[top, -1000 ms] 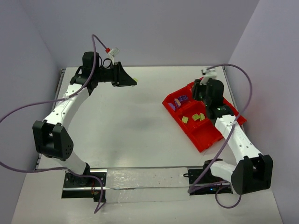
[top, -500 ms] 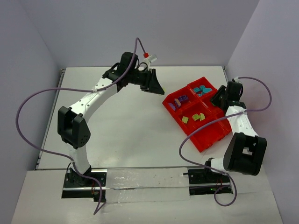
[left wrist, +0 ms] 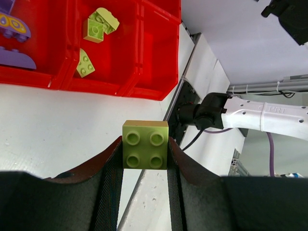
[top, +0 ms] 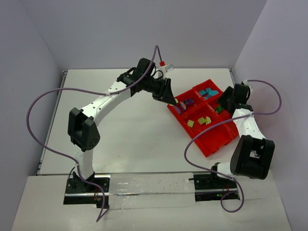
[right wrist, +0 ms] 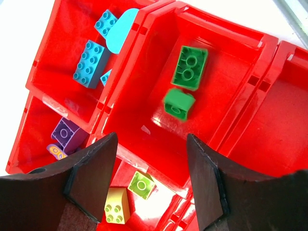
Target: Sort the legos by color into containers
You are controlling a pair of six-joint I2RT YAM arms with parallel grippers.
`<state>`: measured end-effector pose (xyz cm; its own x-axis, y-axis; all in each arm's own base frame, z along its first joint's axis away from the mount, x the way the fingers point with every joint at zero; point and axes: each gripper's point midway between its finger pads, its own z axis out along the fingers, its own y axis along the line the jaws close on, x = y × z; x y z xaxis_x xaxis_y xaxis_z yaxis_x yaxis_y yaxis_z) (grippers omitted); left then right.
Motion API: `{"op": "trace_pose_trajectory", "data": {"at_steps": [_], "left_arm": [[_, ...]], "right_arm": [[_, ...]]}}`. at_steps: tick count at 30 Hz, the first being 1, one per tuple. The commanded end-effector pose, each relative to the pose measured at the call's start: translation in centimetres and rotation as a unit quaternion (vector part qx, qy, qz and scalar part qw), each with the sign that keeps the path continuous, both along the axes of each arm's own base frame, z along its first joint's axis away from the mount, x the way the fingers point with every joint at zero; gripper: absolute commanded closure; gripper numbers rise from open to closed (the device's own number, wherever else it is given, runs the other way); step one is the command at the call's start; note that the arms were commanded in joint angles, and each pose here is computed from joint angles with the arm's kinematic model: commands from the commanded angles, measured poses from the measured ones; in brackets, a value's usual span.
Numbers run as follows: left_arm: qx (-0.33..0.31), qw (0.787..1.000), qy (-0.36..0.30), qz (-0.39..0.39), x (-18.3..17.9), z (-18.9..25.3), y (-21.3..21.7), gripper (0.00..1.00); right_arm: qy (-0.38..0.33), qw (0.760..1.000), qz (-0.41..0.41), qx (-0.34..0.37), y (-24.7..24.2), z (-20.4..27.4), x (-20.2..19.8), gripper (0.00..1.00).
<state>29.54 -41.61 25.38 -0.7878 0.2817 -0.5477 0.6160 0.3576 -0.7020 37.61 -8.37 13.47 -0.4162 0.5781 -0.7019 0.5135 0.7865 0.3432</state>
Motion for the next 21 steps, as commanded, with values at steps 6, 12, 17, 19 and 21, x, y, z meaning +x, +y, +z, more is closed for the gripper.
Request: {"op": "trace_pose_trajectory", "data": {"at_steps": [6, 12, 17, 19, 21], "left_arm": [[0.032, 0.998, -0.049, -0.008, 0.7, -1.3, -3.5, 1.00], [0.036, 0.997, -0.069, -0.019, 1.0, -2.9, -8.0, 1.00], [0.014, 0.997, -0.073, -0.011, 1.6, -4.2, -10.7, 1.00], [0.005, 0.997, -0.073, -0.010, 1.8, -4.9, -11.9, 1.00], [0.000, 0.997, -0.075, -0.008, 1.7, -5.1, -12.9, 1.00]], "right_arm": [[-0.096, 0.995, 0.005, -0.033, -0.3, 7.6, 0.7, 0.33], [-0.135, 0.990, 0.014, -0.037, 0.7, 10.9, -1.3, 0.33], [-0.164, 0.985, 0.036, -0.033, 2.1, 13.0, -3.4, 0.33], [-0.177, 0.983, 0.035, -0.037, 2.5, 13.8, -4.3, 0.33], [-0.182, 0.982, 0.033, -0.038, 2.7, 14.1, -4.9, 0.33]]}}
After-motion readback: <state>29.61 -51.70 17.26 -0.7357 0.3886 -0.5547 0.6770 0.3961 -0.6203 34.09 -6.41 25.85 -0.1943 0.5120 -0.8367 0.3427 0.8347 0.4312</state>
